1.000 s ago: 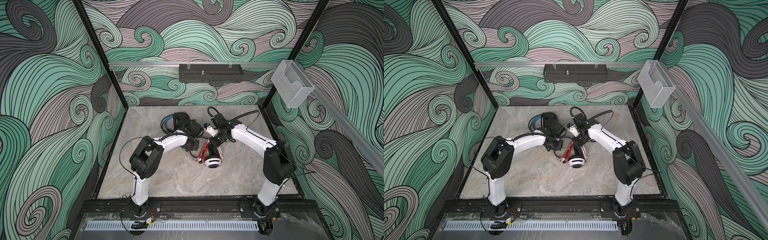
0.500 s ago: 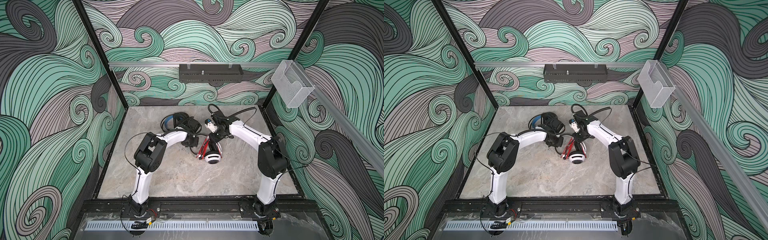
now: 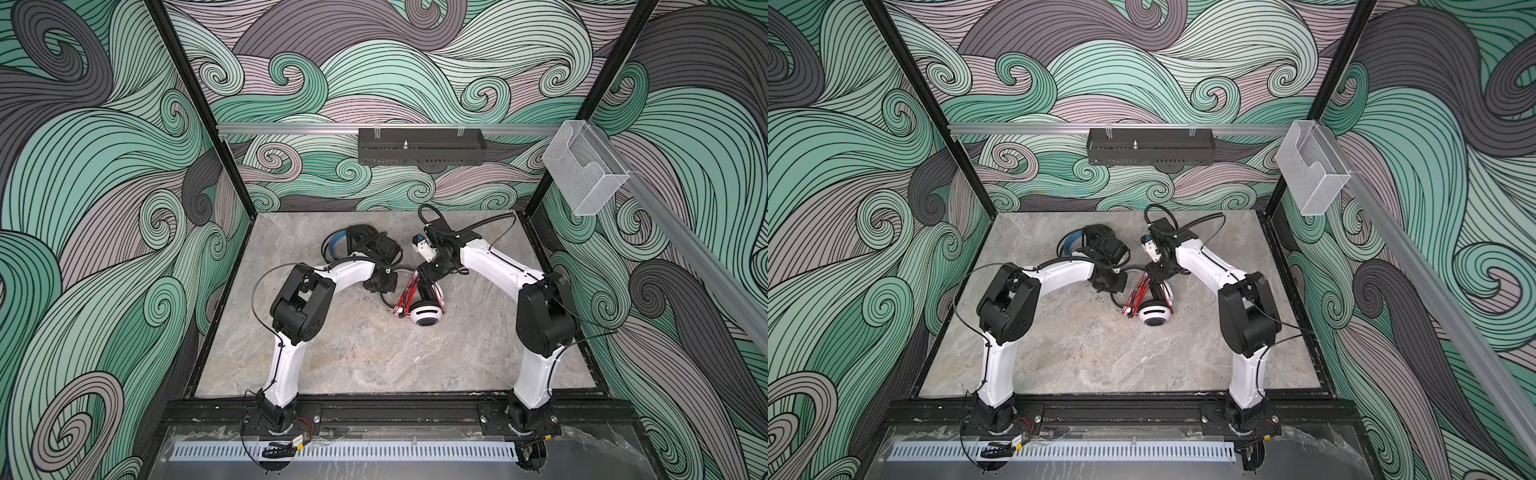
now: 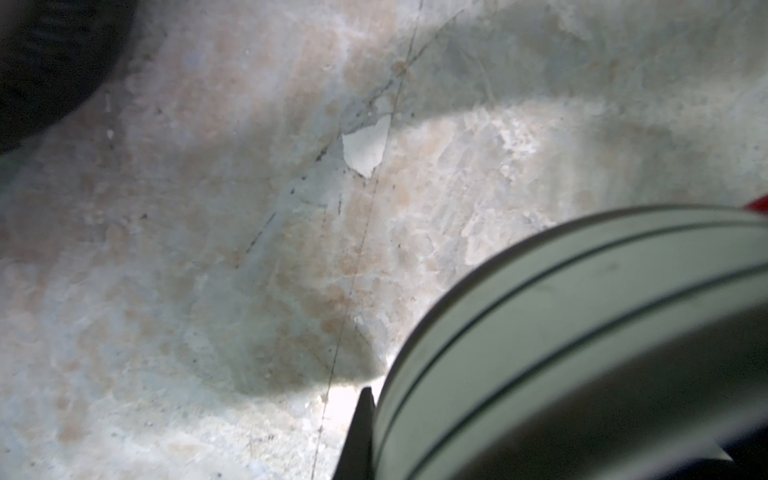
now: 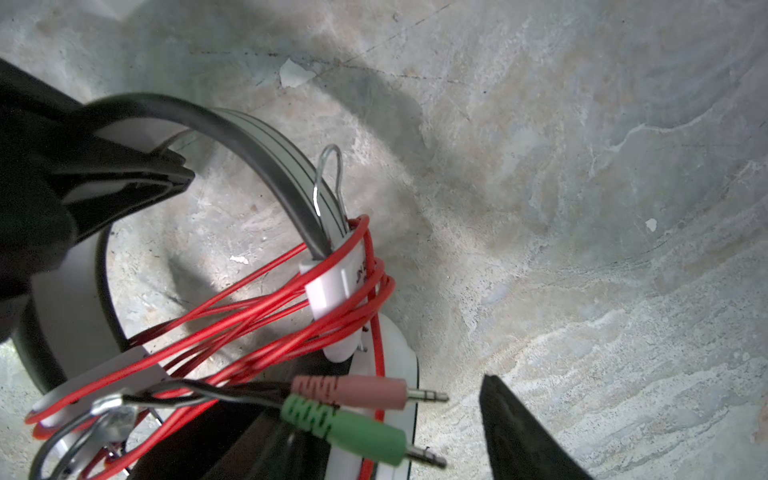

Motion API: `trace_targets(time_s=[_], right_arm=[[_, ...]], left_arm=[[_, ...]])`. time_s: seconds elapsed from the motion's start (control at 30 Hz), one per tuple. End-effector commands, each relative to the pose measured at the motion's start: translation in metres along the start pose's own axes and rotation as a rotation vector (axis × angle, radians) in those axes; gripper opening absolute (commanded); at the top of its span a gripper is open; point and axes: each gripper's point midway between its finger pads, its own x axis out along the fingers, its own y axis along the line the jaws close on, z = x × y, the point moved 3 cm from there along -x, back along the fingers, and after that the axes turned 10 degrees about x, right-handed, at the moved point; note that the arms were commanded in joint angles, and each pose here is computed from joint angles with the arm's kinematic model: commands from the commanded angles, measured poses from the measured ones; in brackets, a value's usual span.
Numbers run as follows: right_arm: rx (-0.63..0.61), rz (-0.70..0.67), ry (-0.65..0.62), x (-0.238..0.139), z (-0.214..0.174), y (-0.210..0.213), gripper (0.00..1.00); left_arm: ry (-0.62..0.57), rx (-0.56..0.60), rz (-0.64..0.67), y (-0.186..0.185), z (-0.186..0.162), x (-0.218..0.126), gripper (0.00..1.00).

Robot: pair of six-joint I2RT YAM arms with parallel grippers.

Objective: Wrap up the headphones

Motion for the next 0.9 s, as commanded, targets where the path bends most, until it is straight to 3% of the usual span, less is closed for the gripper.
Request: trace_targets(time_s=[0.0, 0.27, 0.87], right_arm=[[0.028, -0.042, -0.030, -0.017, 0.001, -0.013, 0.76], [0.035, -0.066, -0.080, -0.037, 0.005, -0.018, 0.85], [0.074, -0.021, -0.074, -0.036, -0.003, -0.023, 0.88]], left_arm=[[-0.024, -0.016, -0.061, -0.007, 0.016, -0.011, 0.00], [0.013, -0.053, -0.066, -0.007, 0.019, -0.016, 0.00], [0.056, -0.055, -0.060, -0.006, 0.017, -0.017, 0.00]])
